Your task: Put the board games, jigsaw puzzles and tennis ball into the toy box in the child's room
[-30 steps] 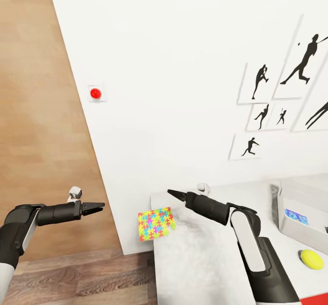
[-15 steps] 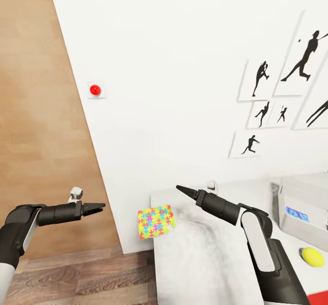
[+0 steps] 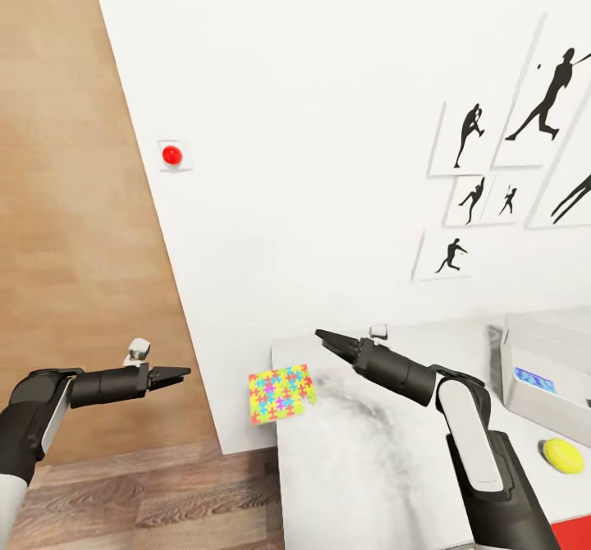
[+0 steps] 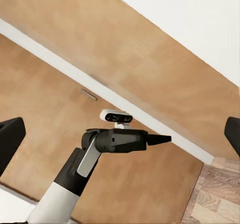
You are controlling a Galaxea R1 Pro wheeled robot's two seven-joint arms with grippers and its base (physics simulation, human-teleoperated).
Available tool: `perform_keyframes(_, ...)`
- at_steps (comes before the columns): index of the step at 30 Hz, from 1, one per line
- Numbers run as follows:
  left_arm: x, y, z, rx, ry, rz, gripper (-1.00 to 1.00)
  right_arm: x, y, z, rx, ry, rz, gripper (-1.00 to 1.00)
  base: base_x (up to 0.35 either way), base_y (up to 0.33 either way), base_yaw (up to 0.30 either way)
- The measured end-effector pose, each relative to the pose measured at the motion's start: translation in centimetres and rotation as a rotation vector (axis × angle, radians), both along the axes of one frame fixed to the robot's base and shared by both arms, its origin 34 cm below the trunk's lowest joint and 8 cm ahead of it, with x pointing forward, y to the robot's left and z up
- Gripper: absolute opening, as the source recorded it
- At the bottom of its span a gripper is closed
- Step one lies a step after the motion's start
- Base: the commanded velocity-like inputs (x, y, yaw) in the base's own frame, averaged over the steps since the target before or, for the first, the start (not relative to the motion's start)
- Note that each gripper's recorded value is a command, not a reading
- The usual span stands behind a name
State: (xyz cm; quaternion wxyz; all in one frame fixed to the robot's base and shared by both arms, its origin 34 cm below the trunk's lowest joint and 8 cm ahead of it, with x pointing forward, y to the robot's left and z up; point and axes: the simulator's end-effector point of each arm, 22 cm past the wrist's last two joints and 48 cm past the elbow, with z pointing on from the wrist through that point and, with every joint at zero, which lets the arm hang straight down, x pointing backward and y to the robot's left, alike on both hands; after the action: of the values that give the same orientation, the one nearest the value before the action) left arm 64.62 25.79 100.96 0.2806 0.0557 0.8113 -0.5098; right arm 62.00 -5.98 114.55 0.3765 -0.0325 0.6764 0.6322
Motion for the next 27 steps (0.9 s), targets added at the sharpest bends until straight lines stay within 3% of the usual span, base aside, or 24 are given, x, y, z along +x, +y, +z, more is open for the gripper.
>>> perform_keyframes(3,0.3,0.1,-1.0,0.022,0.008,0.014,1.00,-0.5,0.1,0.5,0.055,0.003,0.022,1.00,0.000,0.000,0.000)
perform_keyframes(7,1.0,-0.5,-3.5,0.064,0.041,0.047,1.00,-1.2,0.1,-0.5,0.089,0.030,0.031,1.00,0.000,0.000,0.000)
perform_keyframes(9,1.2,-0.9,-4.6,0.081,0.057,0.061,1.00,-1.3,0.1,-0.8,0.095,0.035,0.032,1.00,0.000,0.000,0.000)
perform_keyframes(12,2.0,-1.9,-7.5,0.146,0.088,0.101,1.00,-1.5,0.1,-1.3,0.103,0.042,0.037,1.00,0.000,0.000,0.000)
perform_keyframes(17,2.9,-2.3,-9.9,0.212,0.093,0.143,1.00,-1.4,0.1,-1.9,0.105,0.044,0.038,1.00,0.000,0.000,0.000)
perform_keyframes(27,3.4,-4.9,-12.0,0.213,0.078,0.140,1.00,-1.1,-0.1,-3.2,0.107,0.044,0.030,1.00,0.000,0.000,0.000)
